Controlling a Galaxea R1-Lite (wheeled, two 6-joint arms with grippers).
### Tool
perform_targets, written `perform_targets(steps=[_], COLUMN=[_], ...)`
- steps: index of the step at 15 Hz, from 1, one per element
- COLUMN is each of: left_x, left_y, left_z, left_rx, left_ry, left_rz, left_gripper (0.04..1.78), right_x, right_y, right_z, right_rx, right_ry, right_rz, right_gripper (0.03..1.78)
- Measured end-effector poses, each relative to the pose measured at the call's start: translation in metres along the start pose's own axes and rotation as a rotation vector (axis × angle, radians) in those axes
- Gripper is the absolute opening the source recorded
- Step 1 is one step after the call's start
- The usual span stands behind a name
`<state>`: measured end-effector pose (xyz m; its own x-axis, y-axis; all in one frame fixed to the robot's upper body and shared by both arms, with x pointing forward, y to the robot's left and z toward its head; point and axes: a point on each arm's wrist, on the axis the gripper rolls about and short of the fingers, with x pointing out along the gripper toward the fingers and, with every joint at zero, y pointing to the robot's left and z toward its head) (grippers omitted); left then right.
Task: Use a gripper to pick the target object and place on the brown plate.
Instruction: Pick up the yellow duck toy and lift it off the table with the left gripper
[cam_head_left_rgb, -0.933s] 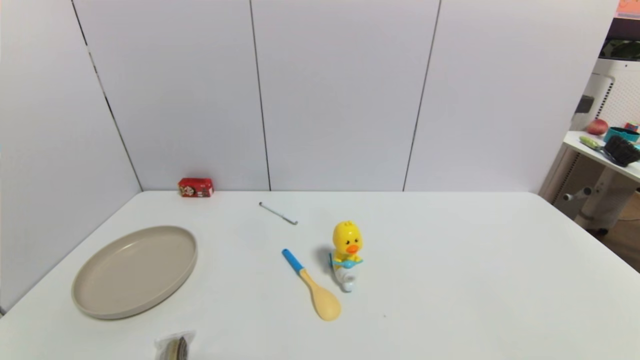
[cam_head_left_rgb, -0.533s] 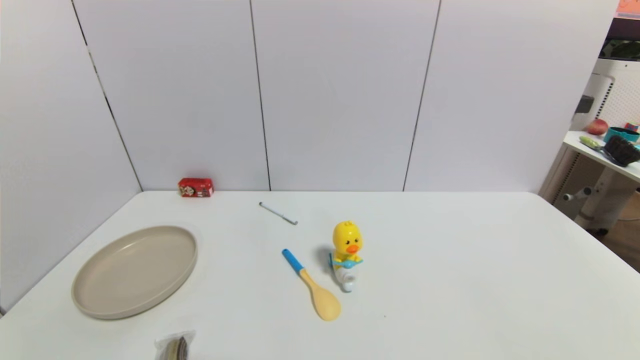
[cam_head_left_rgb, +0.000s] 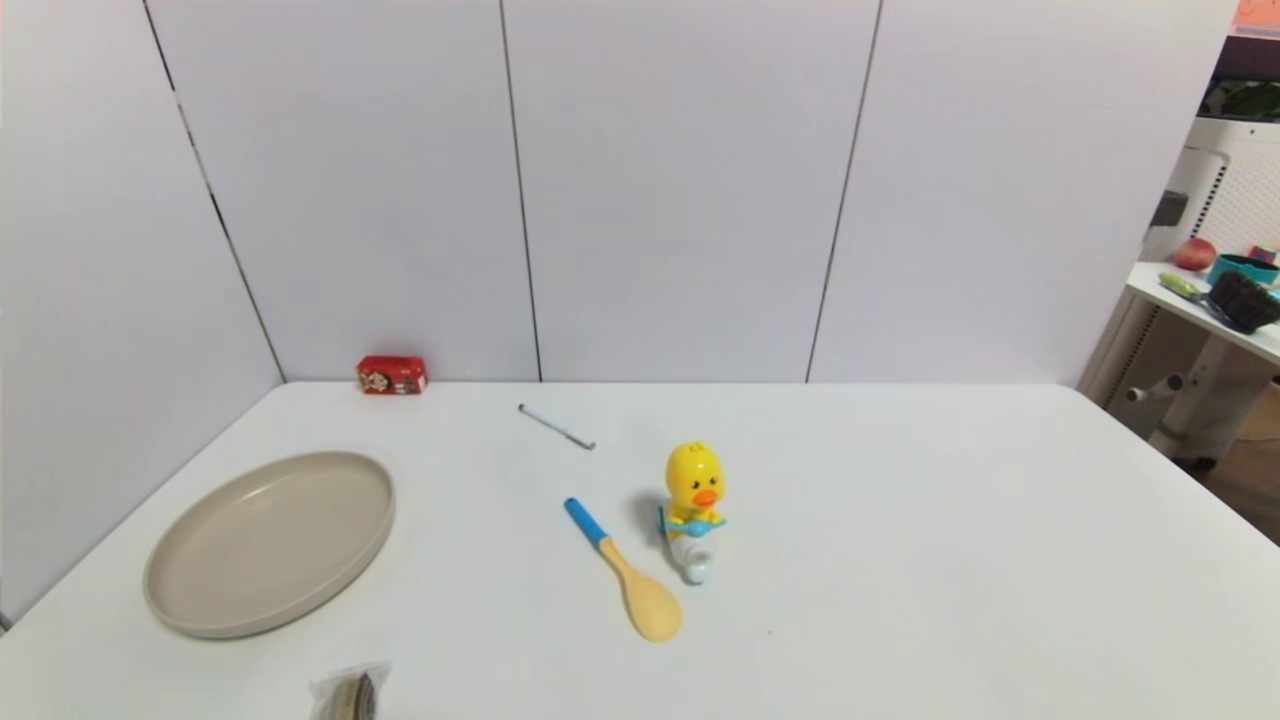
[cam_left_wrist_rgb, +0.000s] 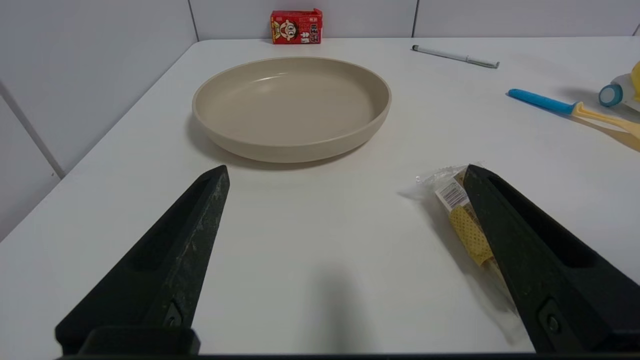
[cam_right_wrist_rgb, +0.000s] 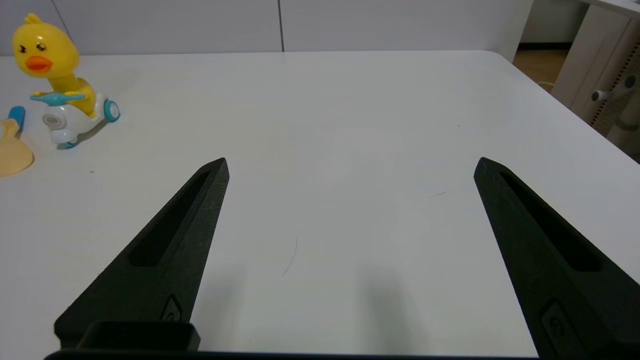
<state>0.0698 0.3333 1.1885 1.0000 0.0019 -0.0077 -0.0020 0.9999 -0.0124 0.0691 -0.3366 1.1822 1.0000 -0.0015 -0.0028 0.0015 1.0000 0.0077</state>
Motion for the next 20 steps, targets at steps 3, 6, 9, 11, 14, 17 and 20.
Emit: perform_targets(steps=[3,6,9,11,14,17,20], left_x=[0.008,0.038,0.096,0.148,0.23,0.297,0.332], left_y=[-0.001,-0.003,-0.011,-0.026,-0.072,-0.128,-0.165], left_z=[0.036,0.096,0.152,0.175,0.182,0.165,0.129], left_rx=[0.023,0.13,0.292,0.387,0.463,0.489,0.449], left_ry=[0.036,0.085,0.123,0.139,0.169,0.203,0.234], left_rz=[-0.014,-0.106,-0.316,-0.5,-0.74,-0.896,-0.962], left_gripper=[1.69,1.69,1.69,1.69,1.69,1.69,1.69], right_x=[0.0,0.0,0.0,0.0,0.0,0.0,0.0], right_y=[0.0,0.0,0.0,0.0,0.0,0.0,0.0], right_z=[0.0,0.0,0.0,0.0,0.0,0.0,0.0], right_rx=[0.0,0.0,0.0,0.0,0.0,0.0,0.0], right_ry=[0.0,0.0,0.0,0.0,0.0,0.0,0.0], right_rz=[0.0,0.0,0.0,0.0,0.0,0.0,0.0], right_gripper=[1.69,1.69,1.69,1.69,1.69,1.69,1.69])
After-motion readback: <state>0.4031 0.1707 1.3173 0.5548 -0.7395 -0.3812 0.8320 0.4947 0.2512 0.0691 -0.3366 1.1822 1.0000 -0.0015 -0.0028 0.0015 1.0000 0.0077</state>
